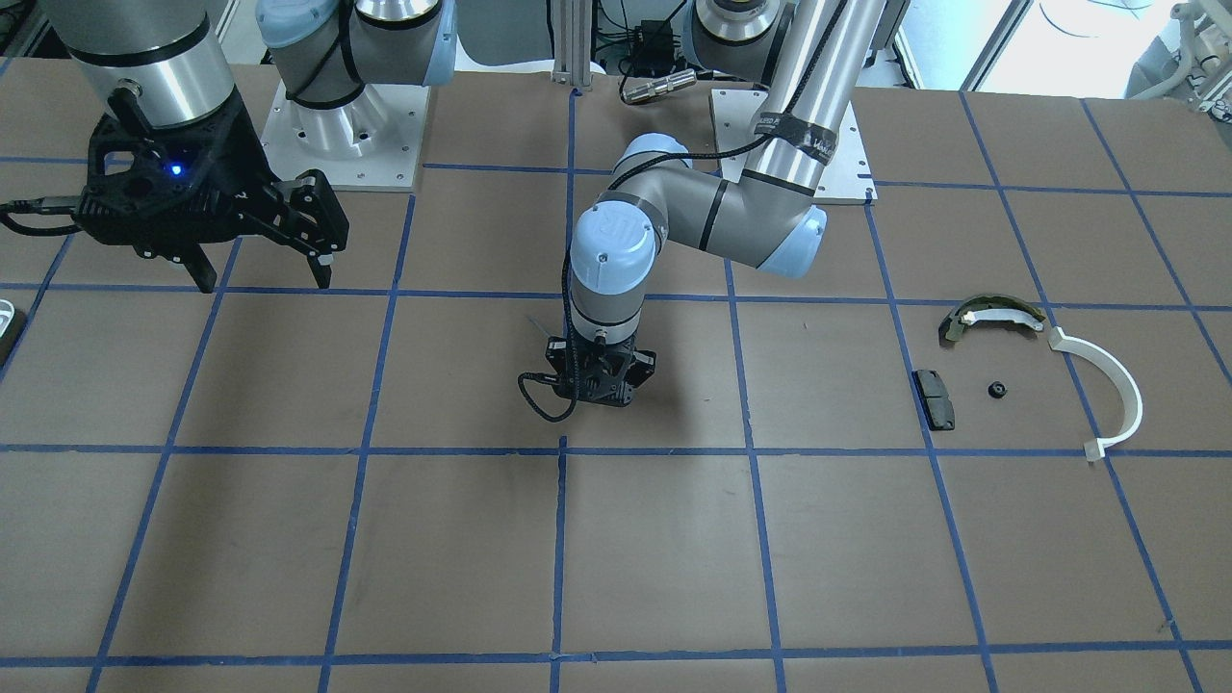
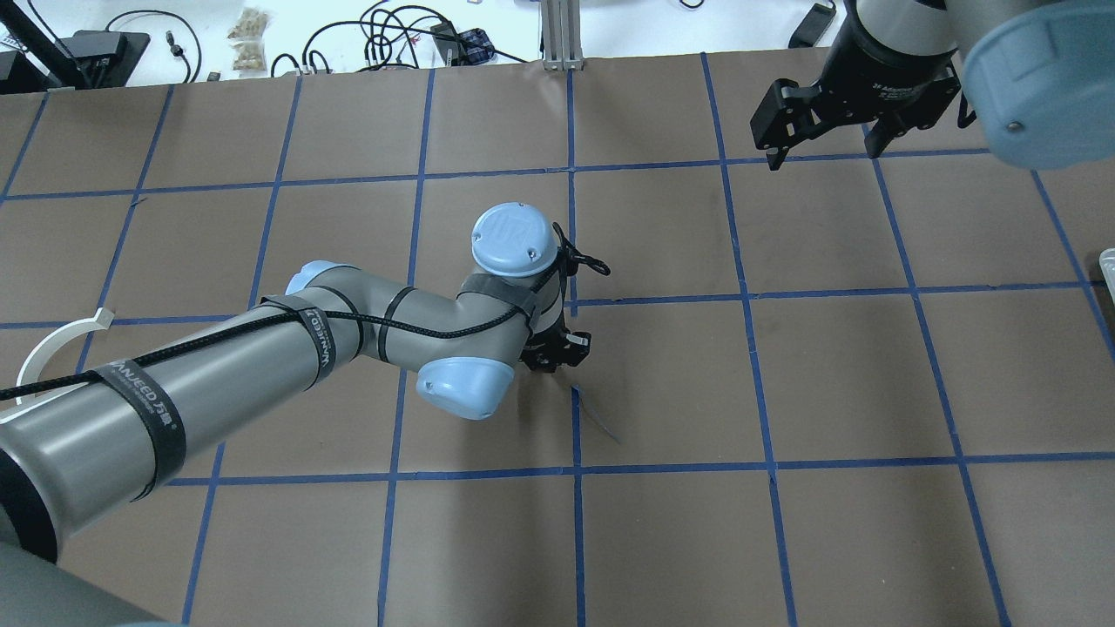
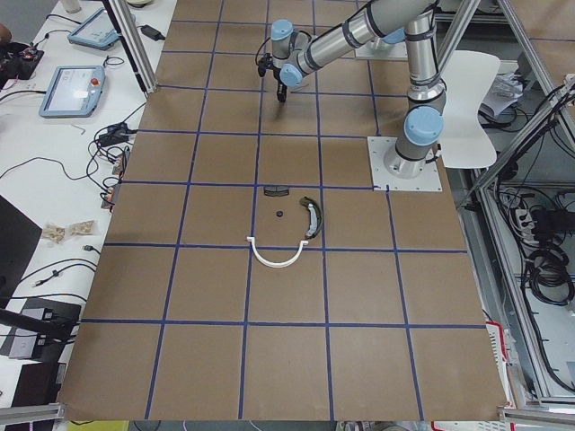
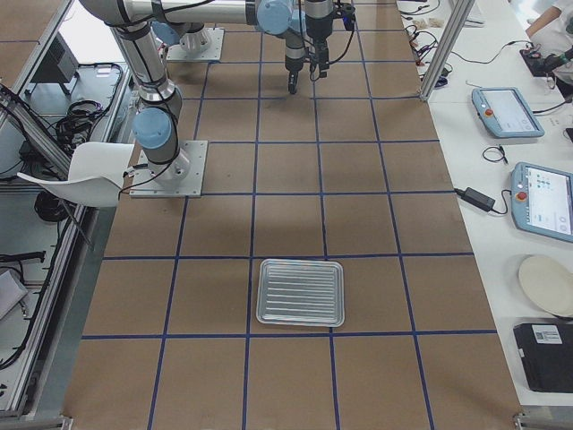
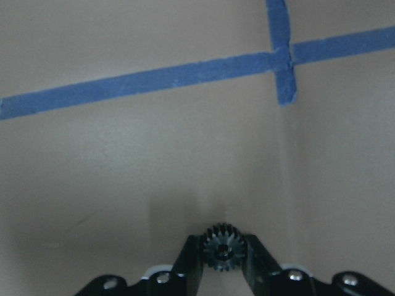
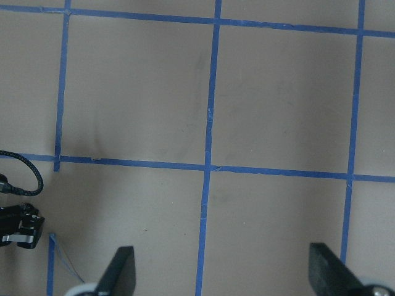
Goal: Place bearing gear from tray to pile
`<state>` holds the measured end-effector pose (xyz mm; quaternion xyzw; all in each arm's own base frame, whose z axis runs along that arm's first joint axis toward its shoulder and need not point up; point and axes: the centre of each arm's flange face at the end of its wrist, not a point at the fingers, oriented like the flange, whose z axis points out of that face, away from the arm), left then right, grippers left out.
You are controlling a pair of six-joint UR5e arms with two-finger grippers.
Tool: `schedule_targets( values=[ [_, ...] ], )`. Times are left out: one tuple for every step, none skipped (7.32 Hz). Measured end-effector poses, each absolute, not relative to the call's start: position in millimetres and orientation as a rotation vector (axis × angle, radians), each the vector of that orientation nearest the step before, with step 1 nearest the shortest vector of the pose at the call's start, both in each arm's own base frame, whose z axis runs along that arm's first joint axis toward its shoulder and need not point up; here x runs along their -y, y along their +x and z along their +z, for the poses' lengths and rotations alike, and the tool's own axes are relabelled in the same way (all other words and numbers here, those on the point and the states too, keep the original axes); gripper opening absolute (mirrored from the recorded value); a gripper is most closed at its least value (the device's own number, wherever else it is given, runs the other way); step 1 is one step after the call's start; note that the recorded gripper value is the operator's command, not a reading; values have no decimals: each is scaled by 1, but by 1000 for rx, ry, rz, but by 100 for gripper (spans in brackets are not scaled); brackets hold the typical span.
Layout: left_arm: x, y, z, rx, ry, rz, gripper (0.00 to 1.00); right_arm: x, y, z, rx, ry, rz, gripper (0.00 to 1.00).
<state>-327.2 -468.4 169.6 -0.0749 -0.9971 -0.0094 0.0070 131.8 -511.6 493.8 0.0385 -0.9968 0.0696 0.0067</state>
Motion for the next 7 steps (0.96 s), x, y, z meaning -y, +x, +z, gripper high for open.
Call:
schedule_targets(
  values=[
    [478,-315,179,3120,-197,-19,0,511,132,494,3119,120,218,100],
    [495,-289,192,3123,-136,-14,0,511,131,494,3119,119,217,100],
    [518,-250,208,3124,-77,-7,0,511,132,493,3118,119,216,100],
    [542,-200,227,3125,-22,-17,0,511,132,492,3119,120,212,100],
    [560,-142,241,3123,39,-57,0,510,132,490,3120,120,207,100],
    [571,-72,246,3116,109,-108,0,510,132,488,3121,118,201,100],
    [573,-4,247,3111,155,-144,0,509,132,487,3122,117,198,100]
  ],
)
